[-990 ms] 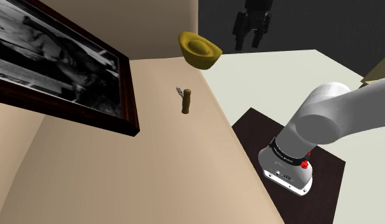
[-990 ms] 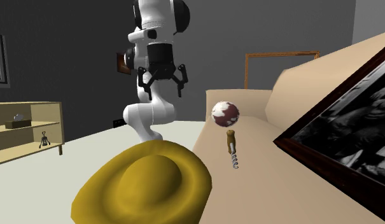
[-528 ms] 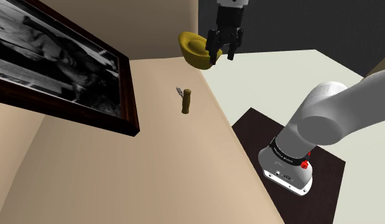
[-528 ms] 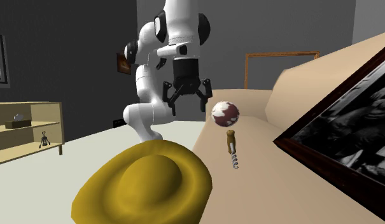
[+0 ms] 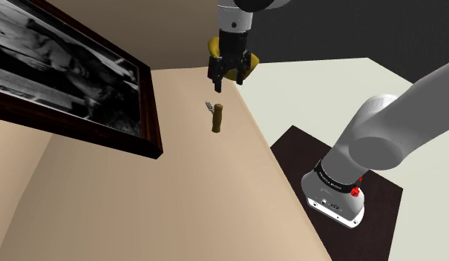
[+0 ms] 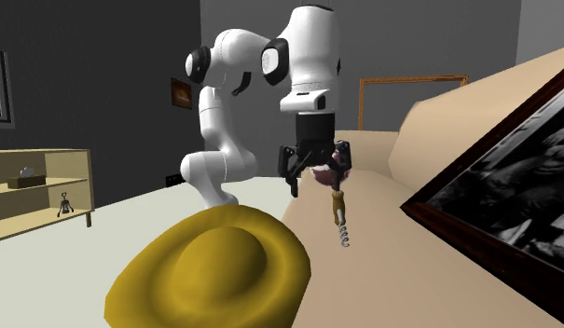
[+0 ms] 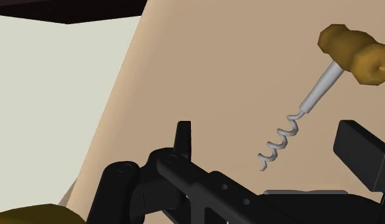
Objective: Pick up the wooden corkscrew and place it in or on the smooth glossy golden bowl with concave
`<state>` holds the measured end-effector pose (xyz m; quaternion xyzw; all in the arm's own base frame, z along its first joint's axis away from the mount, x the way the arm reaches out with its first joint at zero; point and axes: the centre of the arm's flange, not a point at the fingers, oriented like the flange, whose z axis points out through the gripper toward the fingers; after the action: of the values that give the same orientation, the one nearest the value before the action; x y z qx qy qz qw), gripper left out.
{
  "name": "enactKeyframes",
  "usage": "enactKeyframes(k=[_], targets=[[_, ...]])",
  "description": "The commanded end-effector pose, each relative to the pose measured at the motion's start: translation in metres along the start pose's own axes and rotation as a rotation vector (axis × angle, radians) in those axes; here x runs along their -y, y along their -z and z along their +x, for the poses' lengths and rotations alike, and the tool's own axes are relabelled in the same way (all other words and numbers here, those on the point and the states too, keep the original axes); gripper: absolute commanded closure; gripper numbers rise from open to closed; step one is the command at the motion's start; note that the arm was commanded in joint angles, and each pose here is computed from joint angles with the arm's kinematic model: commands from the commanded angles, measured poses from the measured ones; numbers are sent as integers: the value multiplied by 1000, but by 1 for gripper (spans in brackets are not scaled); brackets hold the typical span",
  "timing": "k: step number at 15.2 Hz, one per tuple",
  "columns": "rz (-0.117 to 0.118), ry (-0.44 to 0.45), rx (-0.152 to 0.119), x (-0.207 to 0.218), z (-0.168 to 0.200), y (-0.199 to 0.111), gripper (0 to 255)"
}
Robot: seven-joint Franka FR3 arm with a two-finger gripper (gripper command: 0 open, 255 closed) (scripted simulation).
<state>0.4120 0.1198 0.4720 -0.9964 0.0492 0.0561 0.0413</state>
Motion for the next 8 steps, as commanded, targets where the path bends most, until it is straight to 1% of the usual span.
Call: enactKeyframes(k=[1,4,8], targets=[[-4,10,-4,20,16,-16,0],[-11,24,-9,46,33,-35,0],[-11,24,-9,46,34,-56,0]])
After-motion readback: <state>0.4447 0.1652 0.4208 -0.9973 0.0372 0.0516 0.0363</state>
